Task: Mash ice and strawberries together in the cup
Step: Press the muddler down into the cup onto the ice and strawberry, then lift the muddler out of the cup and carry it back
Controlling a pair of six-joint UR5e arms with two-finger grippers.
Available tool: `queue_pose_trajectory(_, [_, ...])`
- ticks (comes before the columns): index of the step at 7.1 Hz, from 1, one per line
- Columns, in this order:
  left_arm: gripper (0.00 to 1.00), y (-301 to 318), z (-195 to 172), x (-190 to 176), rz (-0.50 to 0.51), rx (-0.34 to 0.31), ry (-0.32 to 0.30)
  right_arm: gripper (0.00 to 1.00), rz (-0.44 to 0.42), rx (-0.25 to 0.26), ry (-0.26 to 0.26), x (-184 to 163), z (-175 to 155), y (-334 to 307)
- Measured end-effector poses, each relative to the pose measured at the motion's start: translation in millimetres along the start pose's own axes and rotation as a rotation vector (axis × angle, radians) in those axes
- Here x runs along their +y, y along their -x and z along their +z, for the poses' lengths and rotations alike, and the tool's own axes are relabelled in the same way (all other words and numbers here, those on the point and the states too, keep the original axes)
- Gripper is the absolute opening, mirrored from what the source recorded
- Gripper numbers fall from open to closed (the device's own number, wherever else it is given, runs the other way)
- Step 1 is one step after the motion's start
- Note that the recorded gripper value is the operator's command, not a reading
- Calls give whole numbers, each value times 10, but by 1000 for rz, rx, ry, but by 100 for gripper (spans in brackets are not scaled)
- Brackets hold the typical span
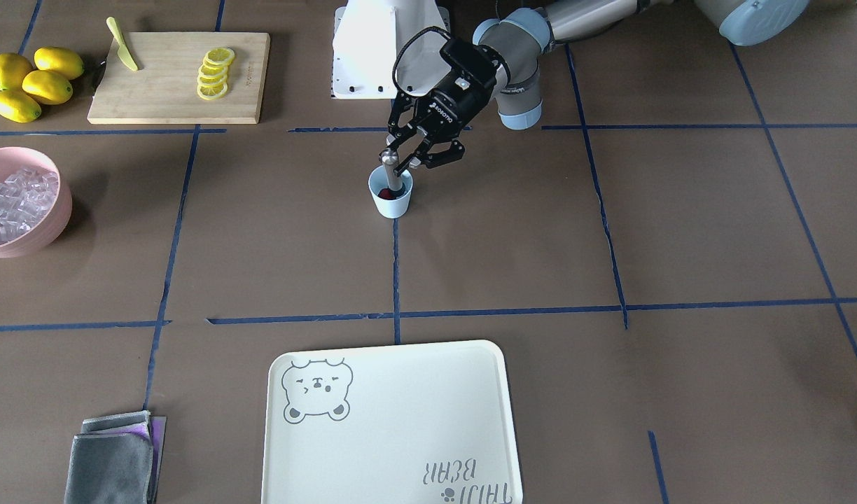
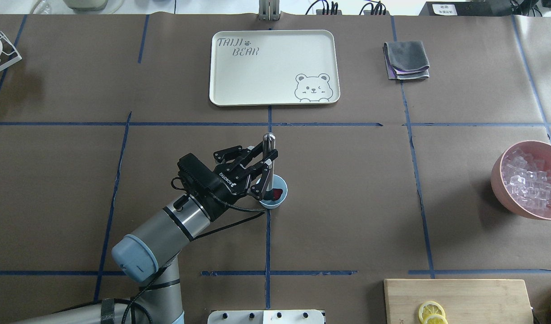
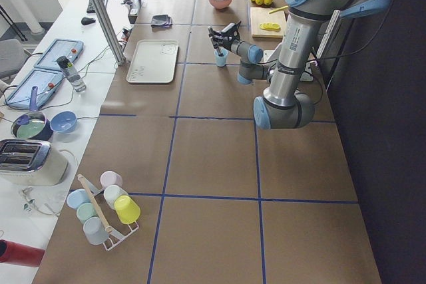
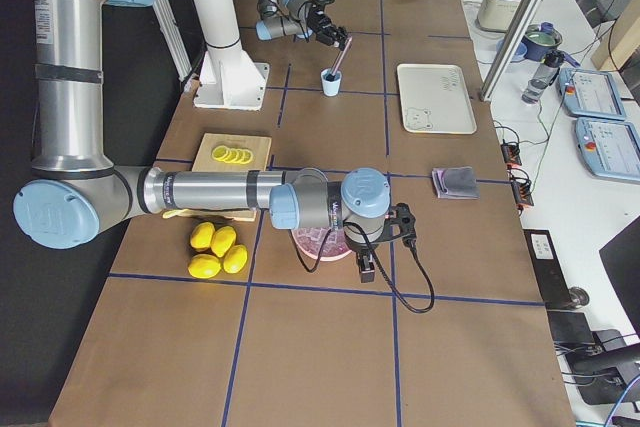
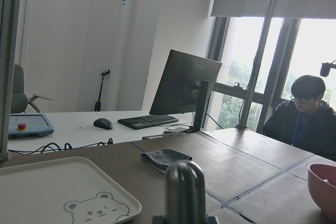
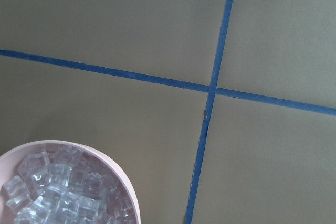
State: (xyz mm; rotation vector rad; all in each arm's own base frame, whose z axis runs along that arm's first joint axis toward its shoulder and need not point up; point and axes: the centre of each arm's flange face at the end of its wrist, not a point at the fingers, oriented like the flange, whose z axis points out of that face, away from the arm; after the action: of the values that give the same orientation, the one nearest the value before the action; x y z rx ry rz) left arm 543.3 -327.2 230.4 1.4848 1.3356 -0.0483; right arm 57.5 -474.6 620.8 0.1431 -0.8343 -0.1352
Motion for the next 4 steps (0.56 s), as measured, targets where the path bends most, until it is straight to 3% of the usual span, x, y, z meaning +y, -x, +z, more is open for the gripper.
queue_pose_trajectory(4, [0, 11, -13, -282, -18, 10, -46, 99, -3, 0, -2, -5, -7, 8])
